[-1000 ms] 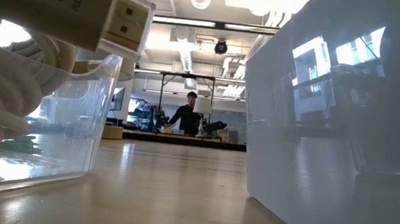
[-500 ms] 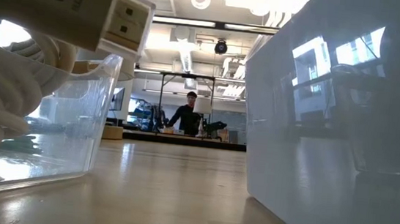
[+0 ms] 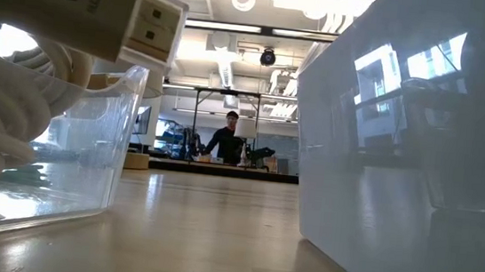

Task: Pick & Place USB Port
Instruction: Put the blue HDMI cable into the transparent bin

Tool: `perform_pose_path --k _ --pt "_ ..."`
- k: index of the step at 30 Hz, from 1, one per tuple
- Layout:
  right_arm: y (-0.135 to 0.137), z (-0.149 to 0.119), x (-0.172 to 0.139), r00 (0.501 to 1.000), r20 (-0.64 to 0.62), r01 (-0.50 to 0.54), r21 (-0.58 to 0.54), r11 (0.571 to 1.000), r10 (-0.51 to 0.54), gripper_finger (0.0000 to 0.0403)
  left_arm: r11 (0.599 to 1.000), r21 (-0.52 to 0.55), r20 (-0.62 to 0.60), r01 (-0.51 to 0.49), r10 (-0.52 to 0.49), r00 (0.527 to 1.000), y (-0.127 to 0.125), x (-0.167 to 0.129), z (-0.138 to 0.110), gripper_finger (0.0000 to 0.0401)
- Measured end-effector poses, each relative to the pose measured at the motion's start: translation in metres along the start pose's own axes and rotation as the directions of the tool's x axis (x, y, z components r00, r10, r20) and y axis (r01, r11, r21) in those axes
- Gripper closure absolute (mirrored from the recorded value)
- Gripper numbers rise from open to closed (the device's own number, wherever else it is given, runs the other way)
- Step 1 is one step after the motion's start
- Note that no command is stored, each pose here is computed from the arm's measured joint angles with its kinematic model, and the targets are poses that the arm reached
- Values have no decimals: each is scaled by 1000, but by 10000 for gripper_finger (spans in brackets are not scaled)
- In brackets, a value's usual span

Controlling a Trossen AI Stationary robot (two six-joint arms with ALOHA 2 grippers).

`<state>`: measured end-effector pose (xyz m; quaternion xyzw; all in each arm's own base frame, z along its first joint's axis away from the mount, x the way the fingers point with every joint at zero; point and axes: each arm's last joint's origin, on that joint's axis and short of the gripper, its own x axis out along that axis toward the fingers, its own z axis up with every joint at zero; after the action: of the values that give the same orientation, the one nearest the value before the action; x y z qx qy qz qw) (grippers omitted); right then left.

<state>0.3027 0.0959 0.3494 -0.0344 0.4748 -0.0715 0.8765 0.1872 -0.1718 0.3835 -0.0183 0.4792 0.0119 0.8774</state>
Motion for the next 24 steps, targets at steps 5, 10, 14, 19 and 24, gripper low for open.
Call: perform_pose_path --k 5,10,14,19,24 --pt "1 -5 -1 999 -43 8 -21 1000 -9 254 996 -78 -99 -49 41 994 5 32 3 350" --pt "6 -11 -3 997 -74 7 -55 998 -11 254 994 -105 -211 20 -42 977 -1 77 7 350" --pt "11 -13 -5 997 -82 0 -75 997 -7 254 993 -93 -308 71 -96 947 -6 104 9 350" --pt "16 -15 -7 997 -75 9 -94 996 -16 254 992 -79 -345 101 -122 931 -16 125 9 350" --pt "20 -18 -9 997 -74 24 -115 993 -32 254 991 -78 -365 104 -126 922 -23 142 9 350"
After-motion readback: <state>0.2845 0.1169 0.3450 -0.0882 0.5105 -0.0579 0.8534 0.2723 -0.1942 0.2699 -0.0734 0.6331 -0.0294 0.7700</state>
